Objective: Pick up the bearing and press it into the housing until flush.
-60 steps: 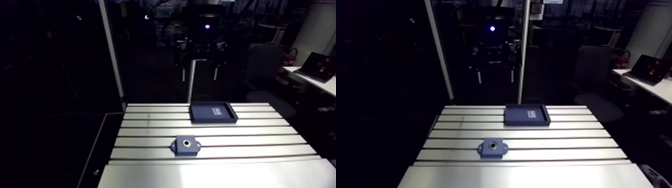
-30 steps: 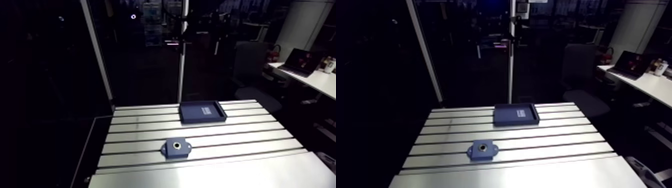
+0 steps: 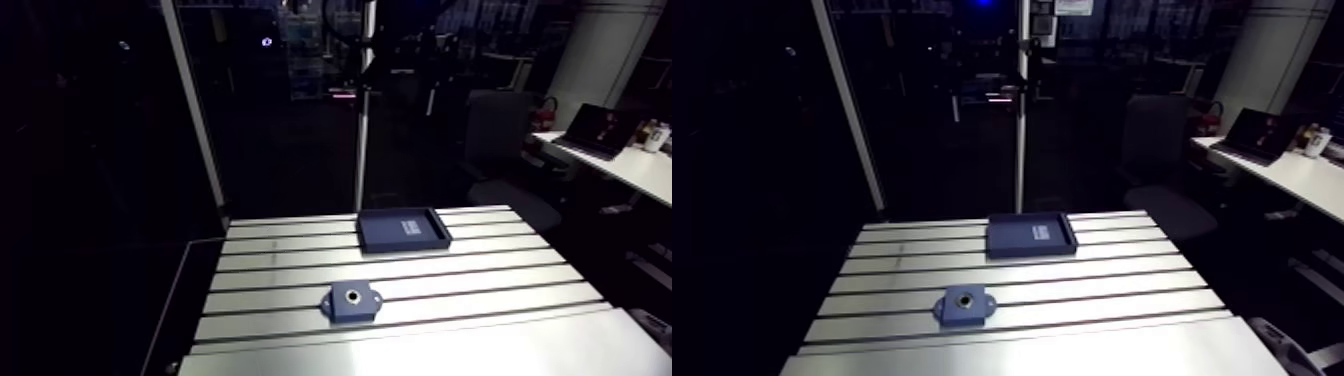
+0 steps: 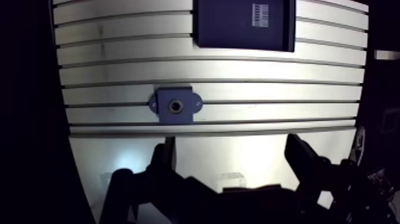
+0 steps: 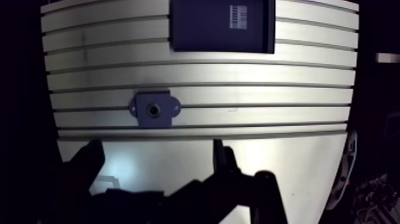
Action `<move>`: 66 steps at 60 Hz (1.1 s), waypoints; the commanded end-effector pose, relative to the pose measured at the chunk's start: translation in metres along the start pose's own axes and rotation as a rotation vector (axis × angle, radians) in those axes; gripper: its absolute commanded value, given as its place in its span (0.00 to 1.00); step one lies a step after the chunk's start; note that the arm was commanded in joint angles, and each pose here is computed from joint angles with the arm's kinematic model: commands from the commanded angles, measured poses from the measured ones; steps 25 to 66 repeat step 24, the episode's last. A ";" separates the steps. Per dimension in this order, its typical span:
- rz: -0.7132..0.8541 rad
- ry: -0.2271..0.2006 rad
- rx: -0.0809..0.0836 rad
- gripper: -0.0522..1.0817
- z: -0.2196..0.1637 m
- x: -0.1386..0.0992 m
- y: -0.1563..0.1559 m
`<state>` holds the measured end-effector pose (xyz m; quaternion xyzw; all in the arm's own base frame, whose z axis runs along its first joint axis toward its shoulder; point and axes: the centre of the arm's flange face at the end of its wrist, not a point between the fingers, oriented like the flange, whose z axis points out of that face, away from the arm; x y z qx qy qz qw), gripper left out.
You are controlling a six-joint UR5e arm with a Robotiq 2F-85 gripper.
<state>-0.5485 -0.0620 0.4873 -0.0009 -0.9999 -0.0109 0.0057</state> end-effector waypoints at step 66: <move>-0.007 0.000 0.010 0.05 0.000 -0.007 -0.006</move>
